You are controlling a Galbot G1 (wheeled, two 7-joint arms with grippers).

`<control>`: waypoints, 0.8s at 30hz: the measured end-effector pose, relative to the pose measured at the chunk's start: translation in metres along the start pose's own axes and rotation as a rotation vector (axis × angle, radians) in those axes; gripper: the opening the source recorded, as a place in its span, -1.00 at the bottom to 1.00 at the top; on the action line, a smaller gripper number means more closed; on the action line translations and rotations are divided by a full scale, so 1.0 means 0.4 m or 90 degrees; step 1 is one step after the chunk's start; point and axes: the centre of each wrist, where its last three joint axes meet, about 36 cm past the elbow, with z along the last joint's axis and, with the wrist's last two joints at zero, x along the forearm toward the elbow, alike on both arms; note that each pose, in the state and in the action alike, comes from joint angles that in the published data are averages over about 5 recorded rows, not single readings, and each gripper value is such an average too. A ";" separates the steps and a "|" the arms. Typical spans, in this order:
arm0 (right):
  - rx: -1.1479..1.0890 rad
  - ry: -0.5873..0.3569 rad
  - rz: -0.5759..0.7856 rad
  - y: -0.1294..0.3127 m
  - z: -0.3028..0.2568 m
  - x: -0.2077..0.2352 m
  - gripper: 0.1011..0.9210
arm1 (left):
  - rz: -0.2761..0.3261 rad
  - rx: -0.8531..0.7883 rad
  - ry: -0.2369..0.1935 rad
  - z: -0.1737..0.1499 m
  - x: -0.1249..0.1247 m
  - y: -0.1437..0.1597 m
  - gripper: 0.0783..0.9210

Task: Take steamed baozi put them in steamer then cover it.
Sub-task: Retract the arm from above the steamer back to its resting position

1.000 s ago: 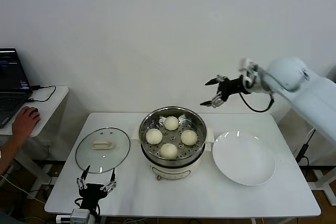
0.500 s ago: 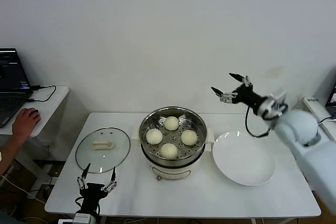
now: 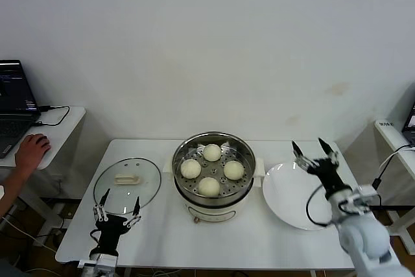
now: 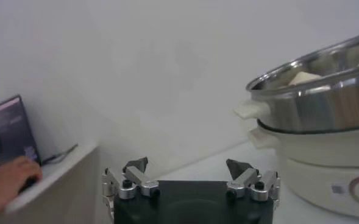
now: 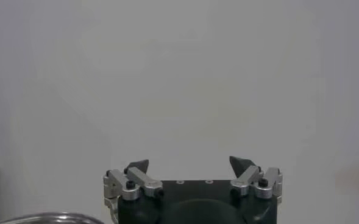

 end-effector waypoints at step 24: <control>-0.015 0.041 0.142 0.006 0.075 0.243 0.76 | -0.017 -0.578 -0.019 0.191 -0.206 0.063 0.77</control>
